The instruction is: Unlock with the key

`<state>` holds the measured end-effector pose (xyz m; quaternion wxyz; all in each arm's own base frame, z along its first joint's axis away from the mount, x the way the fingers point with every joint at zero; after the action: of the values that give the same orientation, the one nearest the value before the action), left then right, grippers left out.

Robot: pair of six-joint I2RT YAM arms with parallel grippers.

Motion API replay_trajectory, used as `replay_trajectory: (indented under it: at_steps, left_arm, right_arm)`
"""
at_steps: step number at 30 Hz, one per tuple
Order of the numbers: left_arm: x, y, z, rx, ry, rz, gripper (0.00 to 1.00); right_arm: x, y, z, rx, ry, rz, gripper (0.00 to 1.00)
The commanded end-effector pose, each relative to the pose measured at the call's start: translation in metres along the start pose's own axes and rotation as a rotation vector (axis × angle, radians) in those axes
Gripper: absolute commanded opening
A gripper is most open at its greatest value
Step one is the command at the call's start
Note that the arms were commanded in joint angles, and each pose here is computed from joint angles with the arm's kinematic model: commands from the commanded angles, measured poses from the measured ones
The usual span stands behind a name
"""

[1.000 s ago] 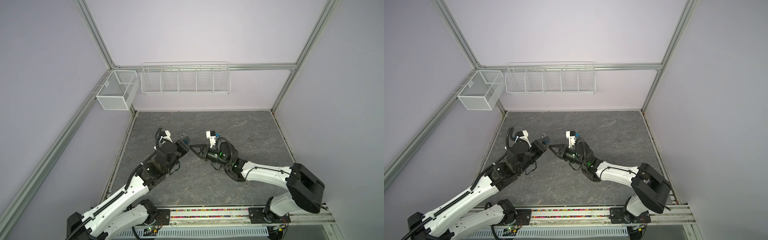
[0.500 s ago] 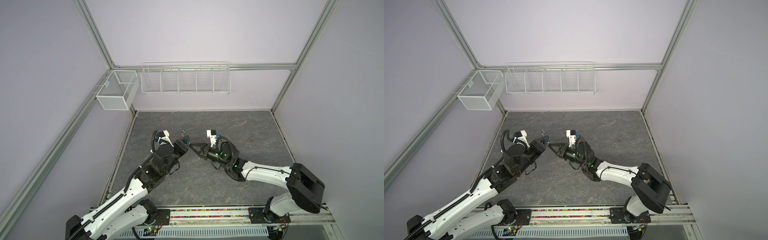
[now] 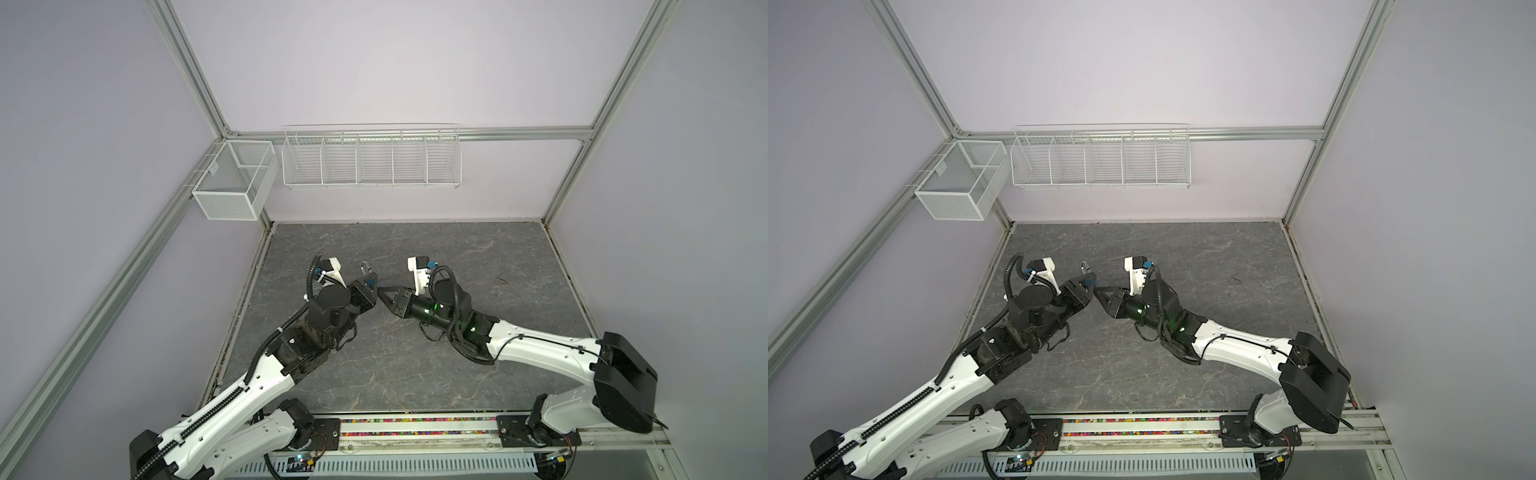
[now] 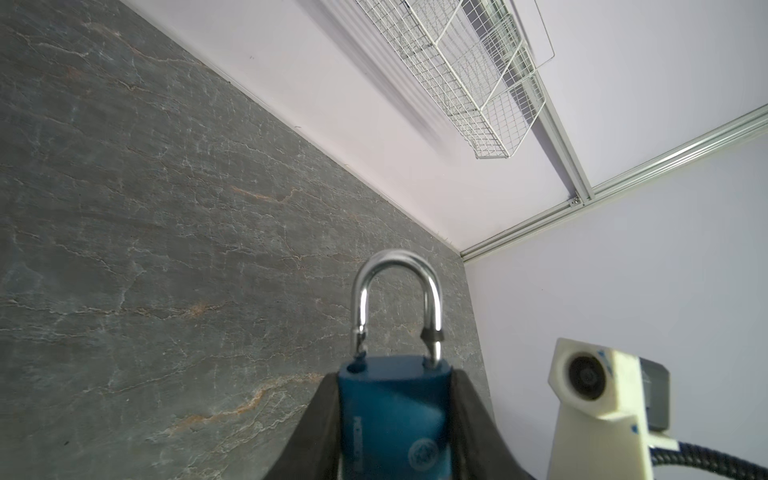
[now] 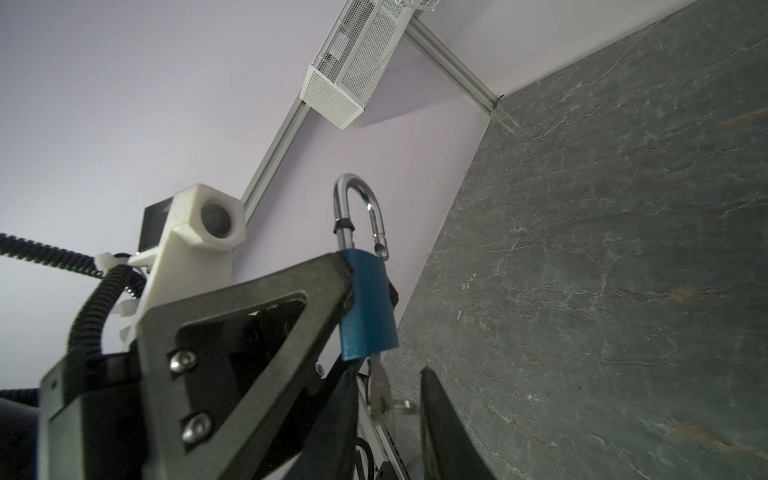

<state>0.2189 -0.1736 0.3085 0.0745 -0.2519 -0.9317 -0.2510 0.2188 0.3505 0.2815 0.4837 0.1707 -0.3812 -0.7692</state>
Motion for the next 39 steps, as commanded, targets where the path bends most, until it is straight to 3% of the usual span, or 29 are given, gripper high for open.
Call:
replay_trajectory:
  at_steps: [1,5,10,12,16,24,31,39]
  left_arm:
    - [0.007,0.014,-0.018,-0.071,-0.047,-0.058,0.00]
    - [0.012,0.018,-0.019,-0.162,-0.038,-0.069,0.00]
    - [0.018,0.017,-0.010,-0.327,-0.043,-0.079,0.00]
    - [0.018,0.015,-0.004,-0.395,-0.049,-0.089,0.00]
    - [0.018,0.005,0.006,-0.522,-0.113,-0.083,0.00]
    - [0.018,-0.020,0.011,-0.682,-0.304,-0.034,0.00]
    - [0.009,-0.043,0.018,-0.796,-0.299,0.038,0.00]
    - [0.001,-0.054,0.023,-0.837,-0.276,0.047,0.00]
  right_arm:
    - [0.009,0.008,0.000,0.097,-0.064,-0.021,0.37]
    - [0.021,0.012,0.006,0.136,-0.066,-0.019,0.44]
    - [0.038,0.019,0.006,0.245,-0.138,0.042,0.63]
    - [0.043,0.020,0.002,0.301,-0.183,0.096,0.71]
    - [0.047,0.019,-0.003,0.382,-0.227,0.209,0.78]
    - [0.052,0.025,-0.001,0.518,-0.246,0.334,0.84]
    - [0.041,0.033,-0.003,0.619,-0.316,0.484,0.86]
    - [0.031,0.055,-0.012,0.679,-0.477,0.493,0.89]
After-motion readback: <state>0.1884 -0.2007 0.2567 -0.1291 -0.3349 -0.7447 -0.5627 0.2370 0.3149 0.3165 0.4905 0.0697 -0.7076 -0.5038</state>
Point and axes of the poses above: each gripper's point midway between its finger pads, its own x axis back along the fingers, its own z axis along the line the jaws close on, y = z × x, the point moved 6 cm from there along x, back along the fingers, and after that the axes turned 14 degrees about x, right-handed, at the moved point
